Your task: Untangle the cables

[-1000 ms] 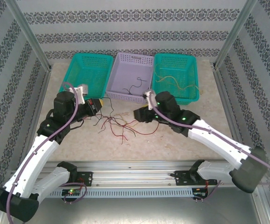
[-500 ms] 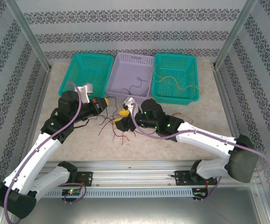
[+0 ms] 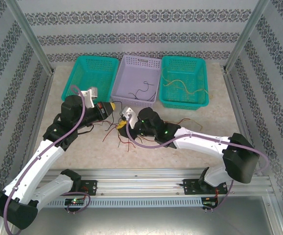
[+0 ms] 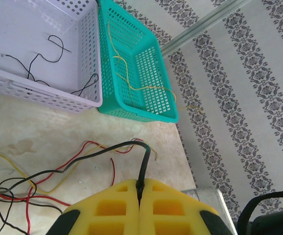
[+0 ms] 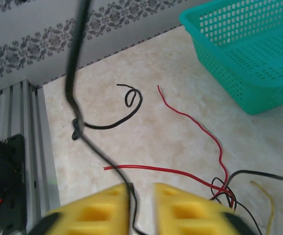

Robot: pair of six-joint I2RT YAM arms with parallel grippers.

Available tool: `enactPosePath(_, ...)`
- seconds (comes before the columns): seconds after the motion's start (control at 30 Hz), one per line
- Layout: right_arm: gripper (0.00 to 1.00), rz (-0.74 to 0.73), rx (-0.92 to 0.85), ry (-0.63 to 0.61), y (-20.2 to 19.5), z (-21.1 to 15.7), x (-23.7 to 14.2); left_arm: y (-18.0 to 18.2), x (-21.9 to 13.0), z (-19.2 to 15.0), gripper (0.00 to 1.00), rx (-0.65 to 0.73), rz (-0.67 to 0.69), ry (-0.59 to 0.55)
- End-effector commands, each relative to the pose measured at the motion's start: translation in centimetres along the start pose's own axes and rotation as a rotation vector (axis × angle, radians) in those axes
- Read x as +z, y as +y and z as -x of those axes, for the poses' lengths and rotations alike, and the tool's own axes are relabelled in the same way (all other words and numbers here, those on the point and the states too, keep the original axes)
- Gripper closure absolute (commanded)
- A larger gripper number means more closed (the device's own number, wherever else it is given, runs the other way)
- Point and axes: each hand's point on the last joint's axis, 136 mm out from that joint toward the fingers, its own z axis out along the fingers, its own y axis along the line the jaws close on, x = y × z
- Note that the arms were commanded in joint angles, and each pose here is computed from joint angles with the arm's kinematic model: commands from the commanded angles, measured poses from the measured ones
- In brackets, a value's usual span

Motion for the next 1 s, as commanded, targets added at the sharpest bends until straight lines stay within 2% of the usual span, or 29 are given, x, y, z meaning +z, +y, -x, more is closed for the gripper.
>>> enactPosePath(0.0,1.0,-0.1,-0.04,-0.075,-1.1,1.5,-1.7,-2.2,-1.5,1.4,1.0,0.056,-0.04,-0.056)
enactPosePath(0.23,1.0,-0.286,0.031,-0.148,-5.4,0.8,-8.5,-2.4,-4.0,2.9,1.0,0.153,0.047,-0.118)
enactPosePath(0.37,1.0,-0.482,0.095,-0.177,-8.9,0.0,-13.7,-2.3,-6.4,4.5,1.0,0.235,0.149,-0.179)
enactPosePath(0.6,1.0,-0.824,0.337,-0.25,-15.2,-2.6,-24.1,-2.7,-10.9,7.7,1.0,0.369,0.302,-0.303)
enactPosePath(0.7,1.0,-0.91,0.425,-0.285,-16.7,-3.8,-27.4,-3.0,-12.0,8.7,1.0,0.406,0.342,-0.339)
enactPosePath(0.83,1.0,-0.927,0.484,-0.333,-16.8,-3.7,-29.6,-3.5,-12.9,9.6,1.0,0.435,0.359,-0.375)
enactPosePath(0.97,1.0,-0.806,0.451,-0.403,-15.2,-1.0,-29.4,-5.8,-13.3,10.6,1.0,0.458,0.28,-0.422)
